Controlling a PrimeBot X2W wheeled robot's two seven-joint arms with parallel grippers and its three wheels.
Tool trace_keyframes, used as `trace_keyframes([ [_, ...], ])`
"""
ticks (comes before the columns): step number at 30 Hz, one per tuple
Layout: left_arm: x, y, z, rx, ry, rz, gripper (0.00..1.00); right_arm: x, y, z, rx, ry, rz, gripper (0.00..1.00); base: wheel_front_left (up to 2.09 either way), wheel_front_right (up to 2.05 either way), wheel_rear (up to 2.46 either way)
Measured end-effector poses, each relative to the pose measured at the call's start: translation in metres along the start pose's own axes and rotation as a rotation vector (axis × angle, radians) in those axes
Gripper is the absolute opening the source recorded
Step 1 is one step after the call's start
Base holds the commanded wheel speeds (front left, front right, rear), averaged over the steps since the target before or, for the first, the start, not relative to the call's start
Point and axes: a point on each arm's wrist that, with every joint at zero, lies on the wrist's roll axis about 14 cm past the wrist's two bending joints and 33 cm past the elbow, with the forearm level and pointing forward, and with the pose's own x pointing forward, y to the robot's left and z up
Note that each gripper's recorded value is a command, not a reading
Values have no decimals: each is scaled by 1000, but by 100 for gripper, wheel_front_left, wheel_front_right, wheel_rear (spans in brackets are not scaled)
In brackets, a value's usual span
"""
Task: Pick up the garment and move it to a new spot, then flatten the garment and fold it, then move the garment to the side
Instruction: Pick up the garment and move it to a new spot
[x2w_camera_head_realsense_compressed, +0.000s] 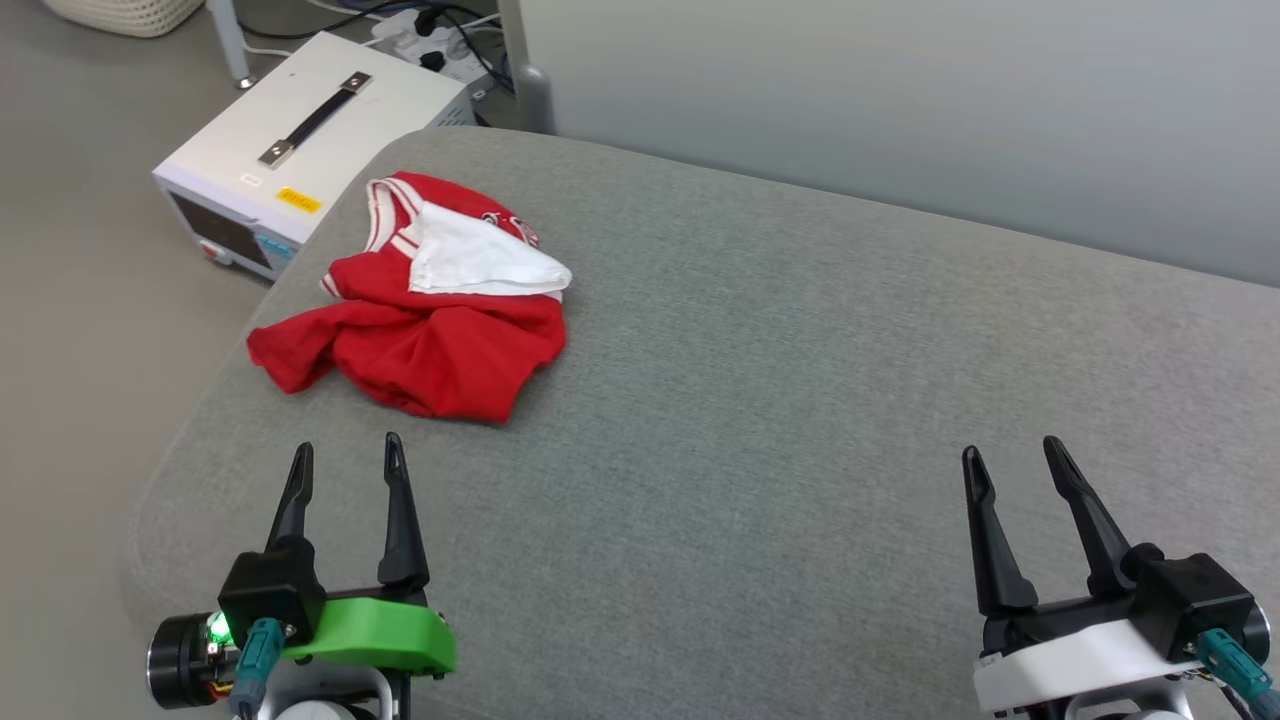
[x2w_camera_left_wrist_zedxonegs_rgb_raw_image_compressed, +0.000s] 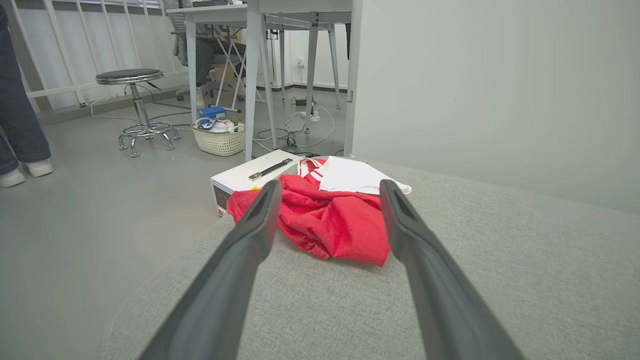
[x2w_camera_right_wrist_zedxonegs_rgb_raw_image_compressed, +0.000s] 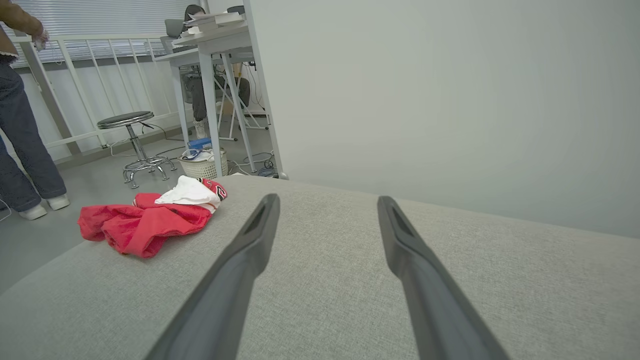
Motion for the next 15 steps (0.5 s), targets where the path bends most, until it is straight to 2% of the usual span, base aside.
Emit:
trace_keyframes([
  [9,-23,50,2,3,3,161,100,21,43,-14,43,18,140,100,0,0,0],
  [15,-35,70,0,7,18,226,100,29,59,-21,57,31,192,100,0,0,0],
])
